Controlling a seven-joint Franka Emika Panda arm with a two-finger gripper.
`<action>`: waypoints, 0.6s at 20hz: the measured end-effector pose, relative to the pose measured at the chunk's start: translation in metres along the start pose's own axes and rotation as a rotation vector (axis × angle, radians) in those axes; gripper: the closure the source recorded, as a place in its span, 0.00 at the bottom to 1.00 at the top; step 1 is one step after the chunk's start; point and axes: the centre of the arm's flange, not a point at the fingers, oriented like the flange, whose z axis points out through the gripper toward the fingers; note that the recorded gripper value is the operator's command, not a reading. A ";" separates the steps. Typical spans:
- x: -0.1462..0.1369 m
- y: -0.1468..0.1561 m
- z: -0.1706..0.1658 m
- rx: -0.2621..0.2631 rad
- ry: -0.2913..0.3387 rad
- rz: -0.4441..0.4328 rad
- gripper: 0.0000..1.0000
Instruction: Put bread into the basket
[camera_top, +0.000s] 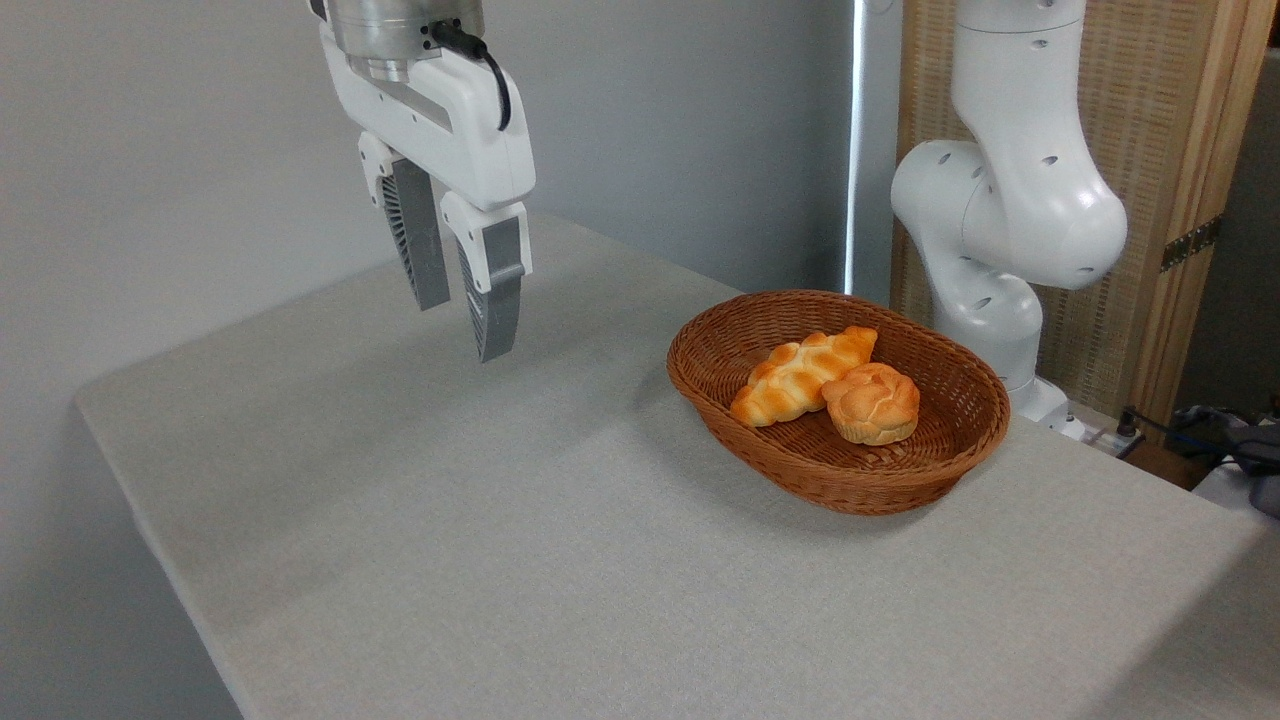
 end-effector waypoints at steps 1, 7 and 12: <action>-0.001 -0.003 0.000 0.016 -0.010 -0.023 0.00; -0.004 -0.006 0.000 0.052 -0.041 -0.032 0.00; -0.008 -0.003 0.005 0.025 -0.076 -0.034 0.00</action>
